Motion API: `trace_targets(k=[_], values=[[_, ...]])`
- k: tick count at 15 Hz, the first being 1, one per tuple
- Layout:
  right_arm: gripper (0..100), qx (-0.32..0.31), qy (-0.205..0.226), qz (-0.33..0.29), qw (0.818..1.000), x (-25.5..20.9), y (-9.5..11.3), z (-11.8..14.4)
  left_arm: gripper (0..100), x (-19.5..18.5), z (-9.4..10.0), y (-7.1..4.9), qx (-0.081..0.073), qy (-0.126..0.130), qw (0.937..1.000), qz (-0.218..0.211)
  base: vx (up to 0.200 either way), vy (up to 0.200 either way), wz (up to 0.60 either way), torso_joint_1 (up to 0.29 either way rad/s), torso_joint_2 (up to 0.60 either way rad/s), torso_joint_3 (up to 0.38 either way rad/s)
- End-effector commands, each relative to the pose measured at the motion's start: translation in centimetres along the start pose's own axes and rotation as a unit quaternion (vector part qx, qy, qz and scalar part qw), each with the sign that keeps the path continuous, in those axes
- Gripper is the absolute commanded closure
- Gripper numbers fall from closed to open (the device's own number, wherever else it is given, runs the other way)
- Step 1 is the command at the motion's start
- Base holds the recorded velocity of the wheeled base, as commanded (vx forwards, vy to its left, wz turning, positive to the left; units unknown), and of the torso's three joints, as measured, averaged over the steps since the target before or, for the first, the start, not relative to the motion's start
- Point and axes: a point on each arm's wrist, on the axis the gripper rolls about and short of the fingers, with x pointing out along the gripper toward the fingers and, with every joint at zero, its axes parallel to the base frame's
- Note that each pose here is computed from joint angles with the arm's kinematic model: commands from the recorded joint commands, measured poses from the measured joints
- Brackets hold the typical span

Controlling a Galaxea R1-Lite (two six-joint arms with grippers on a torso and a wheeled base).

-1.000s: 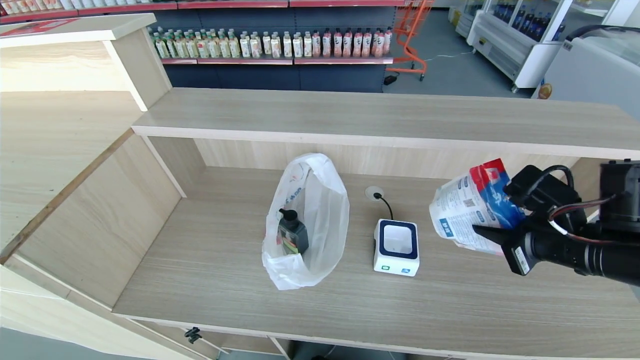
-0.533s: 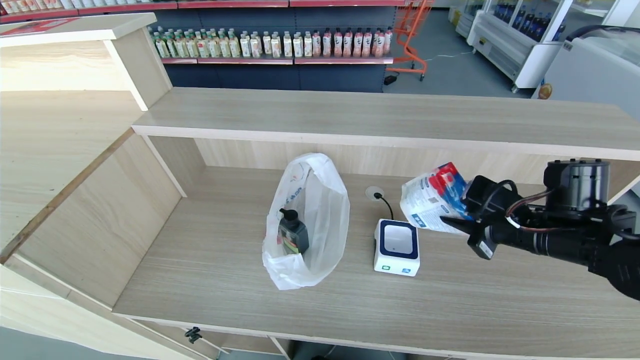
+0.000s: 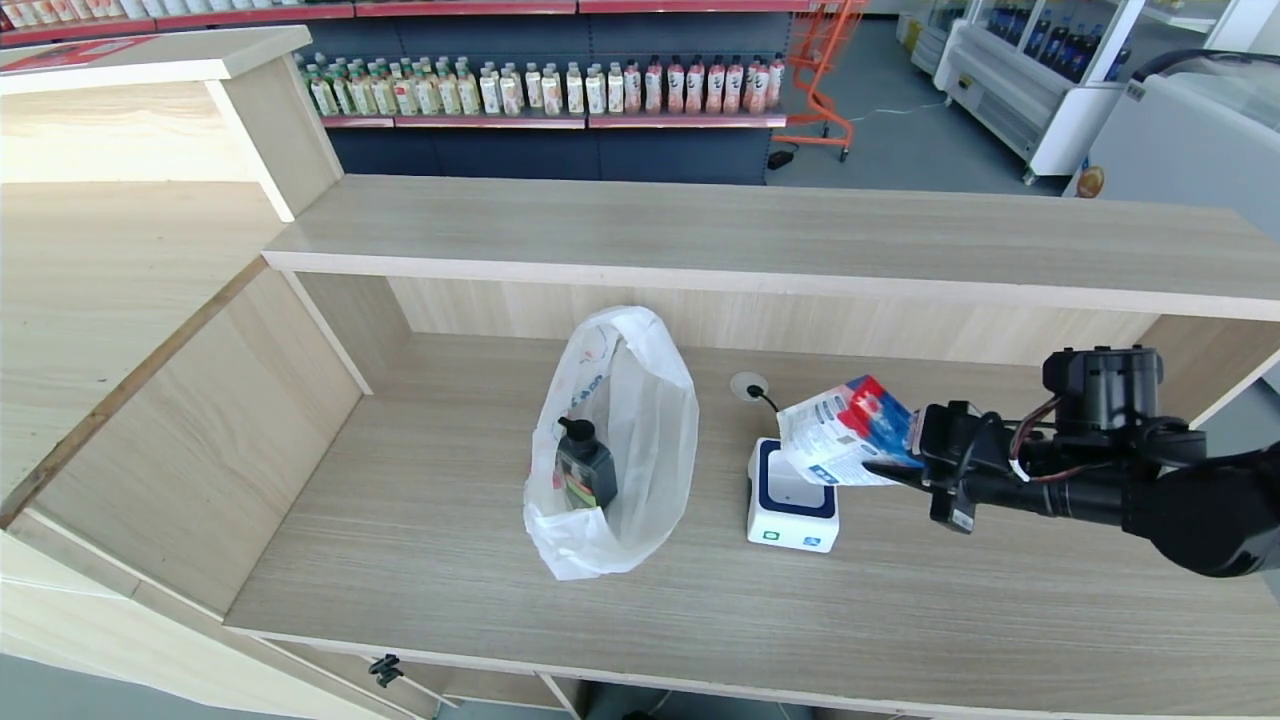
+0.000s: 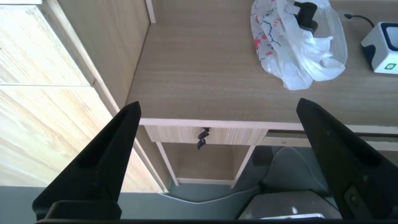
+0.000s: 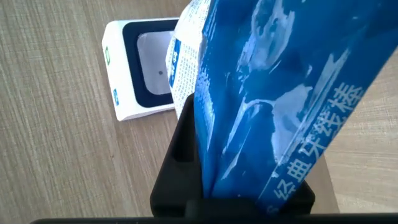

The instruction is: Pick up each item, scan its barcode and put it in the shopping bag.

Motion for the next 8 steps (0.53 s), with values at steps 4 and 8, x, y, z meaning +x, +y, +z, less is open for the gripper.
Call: trace_targets(k=[4, 8], values=[[100, 0.001, -0.025, 0.025, 0.999, 1.6, 0.9, -1.3, 0, 0.0, 0.0, 0.0, 0.0, 0.001, 1.0, 0.0, 0.0, 0.0, 0.0, 0.0, 0.0, 0.0], [100, -0.005, -0.054, 0.029, 0.998, 3.2, 1.5, -2.3, 0, 0.0, 0.0, 0.0, 0.0, 0.001, 1.0, 0.0, 0.0, 0.0, 0.0, 0.0, 0.0, 0.0]])
